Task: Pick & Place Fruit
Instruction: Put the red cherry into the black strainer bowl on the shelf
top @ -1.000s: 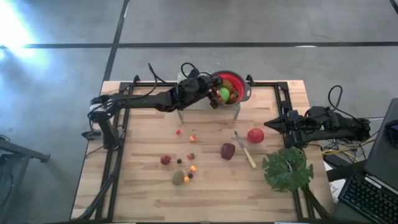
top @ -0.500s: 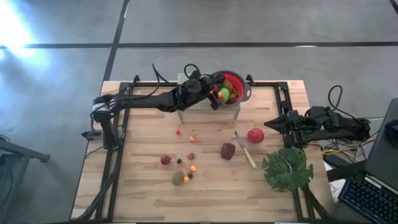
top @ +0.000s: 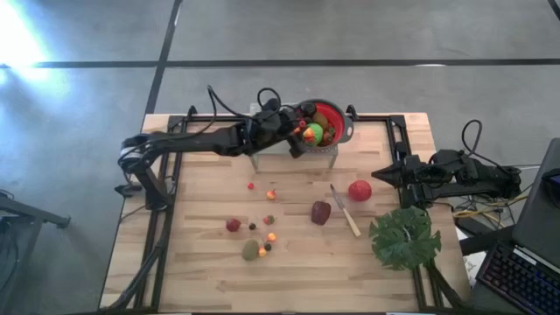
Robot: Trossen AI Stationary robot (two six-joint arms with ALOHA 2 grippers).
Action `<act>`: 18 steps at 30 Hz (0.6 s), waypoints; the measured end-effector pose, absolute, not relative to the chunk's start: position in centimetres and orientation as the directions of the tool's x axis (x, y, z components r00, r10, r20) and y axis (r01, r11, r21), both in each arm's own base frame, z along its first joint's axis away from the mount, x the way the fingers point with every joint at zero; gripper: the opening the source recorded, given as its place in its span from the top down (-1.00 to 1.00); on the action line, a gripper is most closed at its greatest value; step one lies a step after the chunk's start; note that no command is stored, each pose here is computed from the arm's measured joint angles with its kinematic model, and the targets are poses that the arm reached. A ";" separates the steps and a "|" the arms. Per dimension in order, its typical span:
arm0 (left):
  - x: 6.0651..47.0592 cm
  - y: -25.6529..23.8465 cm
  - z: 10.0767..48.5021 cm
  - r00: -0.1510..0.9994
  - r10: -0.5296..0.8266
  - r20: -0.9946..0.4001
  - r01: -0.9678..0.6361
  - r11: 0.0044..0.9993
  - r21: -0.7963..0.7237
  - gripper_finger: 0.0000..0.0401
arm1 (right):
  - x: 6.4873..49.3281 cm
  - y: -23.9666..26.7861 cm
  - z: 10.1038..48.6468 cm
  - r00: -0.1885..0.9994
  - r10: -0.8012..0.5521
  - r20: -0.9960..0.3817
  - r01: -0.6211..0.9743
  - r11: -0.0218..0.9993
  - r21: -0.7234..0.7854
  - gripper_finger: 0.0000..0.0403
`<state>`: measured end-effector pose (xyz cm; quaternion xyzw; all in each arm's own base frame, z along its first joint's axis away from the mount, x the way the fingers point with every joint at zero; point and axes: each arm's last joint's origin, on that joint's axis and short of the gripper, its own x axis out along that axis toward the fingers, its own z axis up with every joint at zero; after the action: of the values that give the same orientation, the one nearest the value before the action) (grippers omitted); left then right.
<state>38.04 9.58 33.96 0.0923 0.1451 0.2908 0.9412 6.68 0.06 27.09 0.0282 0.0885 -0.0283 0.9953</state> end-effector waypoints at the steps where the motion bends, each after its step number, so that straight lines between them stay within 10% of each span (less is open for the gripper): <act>1: 37.7 9.4 34.1 0.784 0.570 -0.244 -0.511 0.817 0.267 -0.02 | 6.7 0.1 27.1 0.983 -0.051 -0.178 0.061 0.997 0.051 0.96; 18: 30.0 5.3 35.6 0.615 0.457 -0.643 -0.469 0.867 0.168 -0.02 | 6.7 0.1 27.1 0.983 -0.051 -0.178 0.061 0.997 0.051 0.96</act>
<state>29.96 5.30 35.56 -0.0086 0.3552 0.2578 0.8985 6.68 0.06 27.09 0.0281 0.0886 -0.0282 0.9953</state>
